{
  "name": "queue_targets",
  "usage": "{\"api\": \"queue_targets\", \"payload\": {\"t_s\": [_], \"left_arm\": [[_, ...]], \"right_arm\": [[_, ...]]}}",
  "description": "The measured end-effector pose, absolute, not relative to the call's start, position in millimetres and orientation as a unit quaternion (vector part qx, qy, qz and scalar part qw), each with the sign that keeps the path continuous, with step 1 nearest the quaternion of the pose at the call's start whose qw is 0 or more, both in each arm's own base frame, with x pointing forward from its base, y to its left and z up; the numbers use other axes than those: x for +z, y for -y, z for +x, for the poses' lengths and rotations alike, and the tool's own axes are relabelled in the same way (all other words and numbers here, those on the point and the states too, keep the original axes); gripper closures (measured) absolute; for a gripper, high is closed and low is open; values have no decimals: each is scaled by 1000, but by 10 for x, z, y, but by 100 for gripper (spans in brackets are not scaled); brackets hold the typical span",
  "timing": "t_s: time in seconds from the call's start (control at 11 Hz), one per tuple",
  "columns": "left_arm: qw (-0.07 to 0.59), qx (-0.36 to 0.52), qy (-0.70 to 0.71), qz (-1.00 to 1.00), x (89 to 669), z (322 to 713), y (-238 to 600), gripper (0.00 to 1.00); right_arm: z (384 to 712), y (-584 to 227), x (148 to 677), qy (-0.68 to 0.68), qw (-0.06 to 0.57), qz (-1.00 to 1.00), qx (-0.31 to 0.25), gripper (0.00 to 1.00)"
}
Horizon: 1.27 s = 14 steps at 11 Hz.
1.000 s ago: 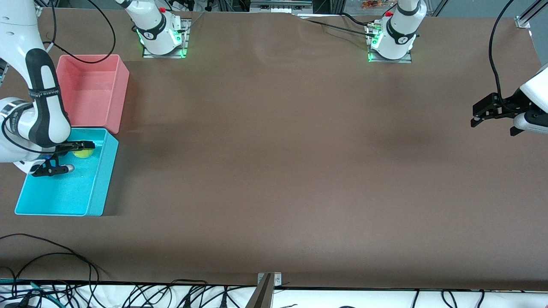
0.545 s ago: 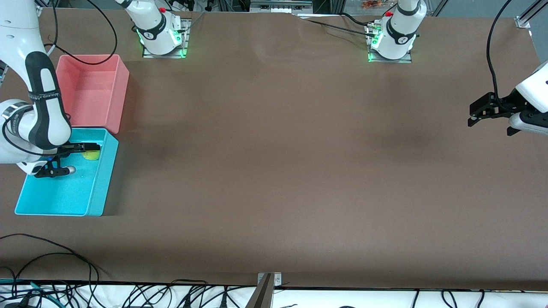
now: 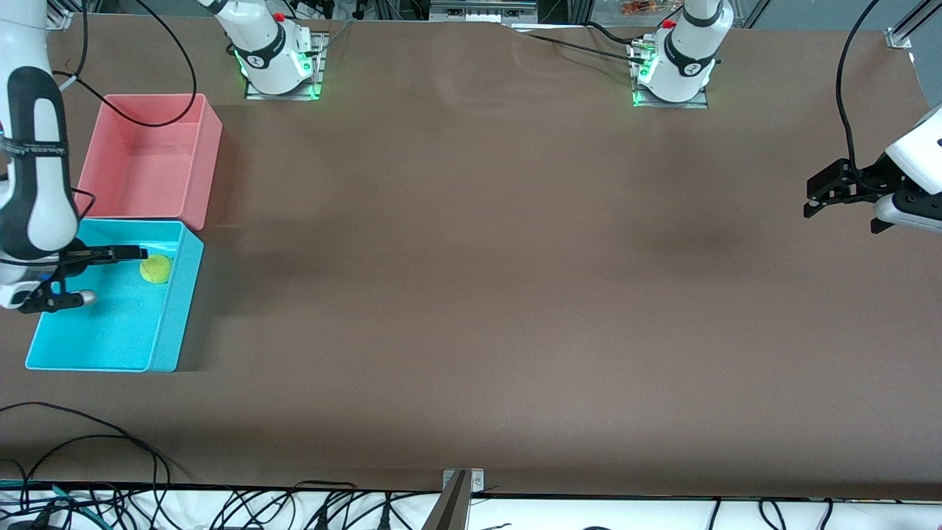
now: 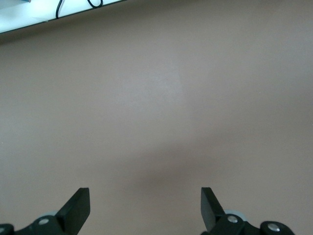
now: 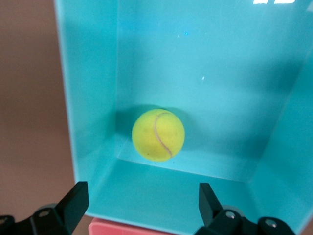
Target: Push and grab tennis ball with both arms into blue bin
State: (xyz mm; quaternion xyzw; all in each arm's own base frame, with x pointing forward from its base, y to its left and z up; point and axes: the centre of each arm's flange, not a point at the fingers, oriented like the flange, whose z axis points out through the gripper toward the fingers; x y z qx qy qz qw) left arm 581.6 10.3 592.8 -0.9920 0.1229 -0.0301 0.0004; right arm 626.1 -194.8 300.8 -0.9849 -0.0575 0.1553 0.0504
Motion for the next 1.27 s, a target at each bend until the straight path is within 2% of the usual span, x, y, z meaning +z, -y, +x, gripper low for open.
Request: {"api": "queue_targets", "payload": {"t_s": [0.27,0.45,0.73,1.0,1.27], "left_arm": [[0,-29,-123,-992,5919,5815,-104,0],[0,-28,-123,-992,5907,5814,-102,0],[0,-26,-123,-992,5884,5811,-101,0],[0,-25,-123,-992,5882,5811,-101,0],[-1,-25,-123,-992,5878,5811,-101,0]], "right_arm": [[6513,1764,3802,50,35,-992,107,0],[6569,1422,4284,41,27,-996,79,0],[6577,1180,4544,35,21,-997,60,0],[6522,1027,4948,7,14,-999,32,0],[6286,1044,5324,4,16,-999,44,0]]}}
